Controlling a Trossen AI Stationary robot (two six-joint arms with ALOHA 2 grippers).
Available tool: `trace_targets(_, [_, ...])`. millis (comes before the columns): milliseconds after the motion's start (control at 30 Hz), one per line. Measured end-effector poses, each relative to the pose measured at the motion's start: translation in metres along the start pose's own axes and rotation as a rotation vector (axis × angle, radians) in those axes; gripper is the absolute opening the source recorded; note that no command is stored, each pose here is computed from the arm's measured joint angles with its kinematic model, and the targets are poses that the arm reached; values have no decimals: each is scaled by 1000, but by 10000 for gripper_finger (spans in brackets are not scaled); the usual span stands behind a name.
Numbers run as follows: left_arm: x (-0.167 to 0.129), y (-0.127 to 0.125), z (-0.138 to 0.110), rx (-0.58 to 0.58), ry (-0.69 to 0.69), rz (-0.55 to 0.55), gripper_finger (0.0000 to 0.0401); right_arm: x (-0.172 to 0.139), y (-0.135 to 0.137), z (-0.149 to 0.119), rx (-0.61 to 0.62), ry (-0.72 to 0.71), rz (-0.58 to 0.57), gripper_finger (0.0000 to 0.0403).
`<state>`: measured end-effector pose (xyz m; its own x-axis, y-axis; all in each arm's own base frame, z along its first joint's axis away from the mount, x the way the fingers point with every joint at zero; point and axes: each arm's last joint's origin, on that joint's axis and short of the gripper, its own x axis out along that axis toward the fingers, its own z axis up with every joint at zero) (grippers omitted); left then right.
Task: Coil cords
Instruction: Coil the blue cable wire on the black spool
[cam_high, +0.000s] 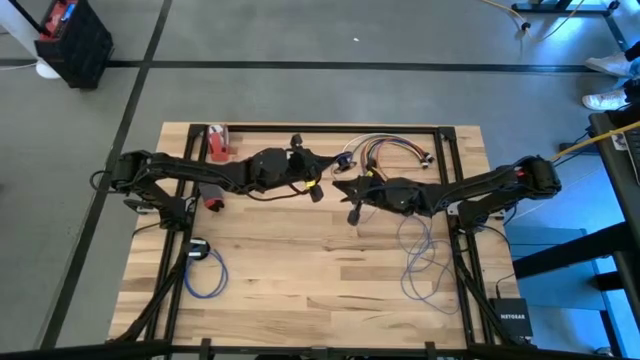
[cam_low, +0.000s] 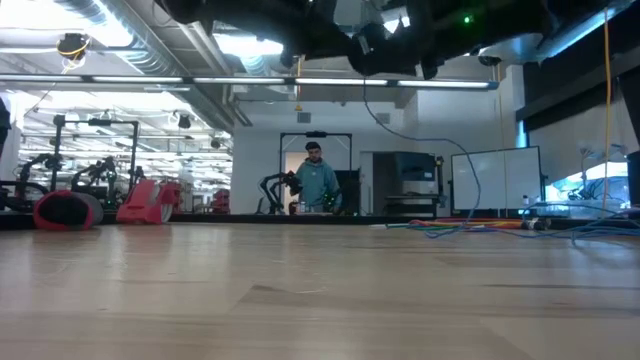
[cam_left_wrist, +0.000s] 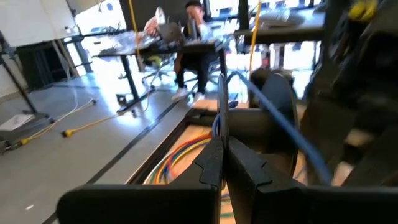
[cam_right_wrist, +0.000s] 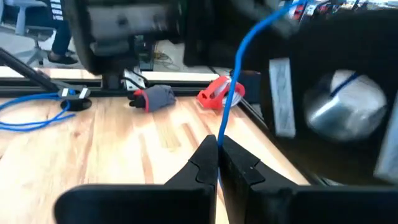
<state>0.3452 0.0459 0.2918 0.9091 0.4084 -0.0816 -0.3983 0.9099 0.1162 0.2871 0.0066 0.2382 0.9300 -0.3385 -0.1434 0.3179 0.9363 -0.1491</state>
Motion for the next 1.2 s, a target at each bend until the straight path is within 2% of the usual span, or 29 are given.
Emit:
trace_targets(367, [-2, -5, 3, -11, -26, -12, 5, 8, 6, -17, -33, 88, 4, 11])
trace_targets(733, [-16, -11, 11, 42, -3, -46, 5, 2, 1, -39, -156, 318, -116, 11])
trace_targets(900, [-20, -15, 10, 90, 30, -65, 5, -7, -6, -39, -207, 382, -201, 11])
trace_targets(1200, [-22, -15, 7, 130, 74, -72, 5, -27, -18, -22, -215, 372, -270, 11])
